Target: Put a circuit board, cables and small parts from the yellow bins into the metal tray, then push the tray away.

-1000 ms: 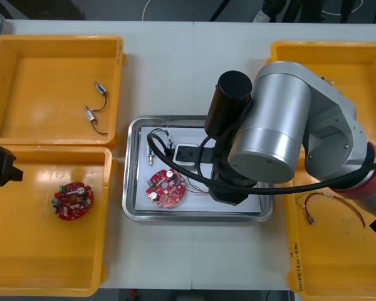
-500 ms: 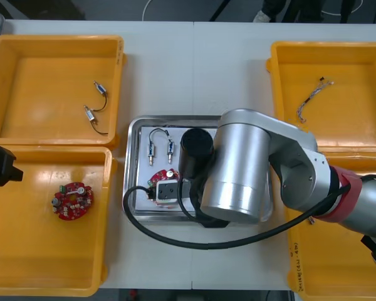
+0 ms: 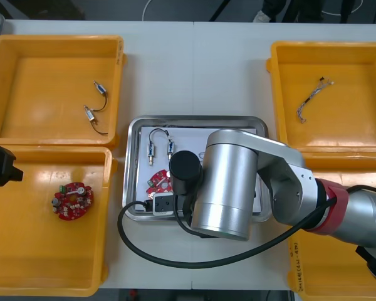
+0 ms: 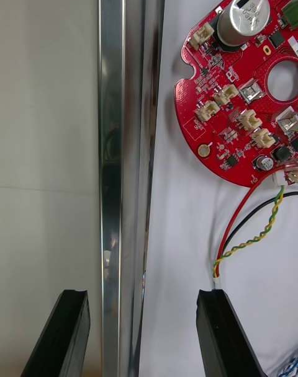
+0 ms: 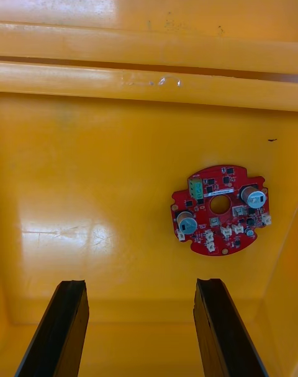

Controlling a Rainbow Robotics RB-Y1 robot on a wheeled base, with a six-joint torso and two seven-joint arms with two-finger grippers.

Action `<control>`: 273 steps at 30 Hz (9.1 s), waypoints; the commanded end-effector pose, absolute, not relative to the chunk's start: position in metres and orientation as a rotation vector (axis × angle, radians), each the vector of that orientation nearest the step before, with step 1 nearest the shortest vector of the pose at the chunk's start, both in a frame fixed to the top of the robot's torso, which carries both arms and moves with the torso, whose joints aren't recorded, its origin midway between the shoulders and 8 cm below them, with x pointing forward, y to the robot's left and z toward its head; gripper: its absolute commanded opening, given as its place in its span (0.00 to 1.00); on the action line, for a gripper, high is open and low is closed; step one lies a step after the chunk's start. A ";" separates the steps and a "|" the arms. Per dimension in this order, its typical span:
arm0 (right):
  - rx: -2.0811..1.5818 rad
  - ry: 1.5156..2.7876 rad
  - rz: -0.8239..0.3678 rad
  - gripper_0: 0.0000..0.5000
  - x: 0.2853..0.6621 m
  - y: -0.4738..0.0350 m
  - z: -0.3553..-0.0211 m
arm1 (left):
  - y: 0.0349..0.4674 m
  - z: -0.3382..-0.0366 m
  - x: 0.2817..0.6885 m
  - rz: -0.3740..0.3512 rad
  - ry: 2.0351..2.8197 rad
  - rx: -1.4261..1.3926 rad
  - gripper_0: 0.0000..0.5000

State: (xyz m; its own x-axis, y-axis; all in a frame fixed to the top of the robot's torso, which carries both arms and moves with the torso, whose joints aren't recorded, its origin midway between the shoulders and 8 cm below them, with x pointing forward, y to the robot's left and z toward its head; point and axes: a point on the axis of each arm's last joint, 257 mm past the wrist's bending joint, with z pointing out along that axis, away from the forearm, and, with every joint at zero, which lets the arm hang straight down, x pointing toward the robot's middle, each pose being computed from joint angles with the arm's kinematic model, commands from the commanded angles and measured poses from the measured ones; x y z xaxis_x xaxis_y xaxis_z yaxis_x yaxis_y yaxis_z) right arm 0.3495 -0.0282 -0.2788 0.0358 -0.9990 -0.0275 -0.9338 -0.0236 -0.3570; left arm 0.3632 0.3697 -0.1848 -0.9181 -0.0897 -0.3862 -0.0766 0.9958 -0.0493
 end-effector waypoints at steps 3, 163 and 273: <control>-1.991 2.016 -0.279 1.00 0.337 -0.006 -0.292 | 0.384 -0.172 0.358 0.031 2.724 -0.031 1.00; -1.756 1.646 -0.707 0.00 0.595 0.000 -0.180 | 0.384 -0.172 0.358 0.031 2.724 -0.031 1.00; -0.416 2.436 -0.069 1.00 0.499 -0.240 -0.093 | 0.384 -0.172 0.358 0.031 2.724 -0.031 1.00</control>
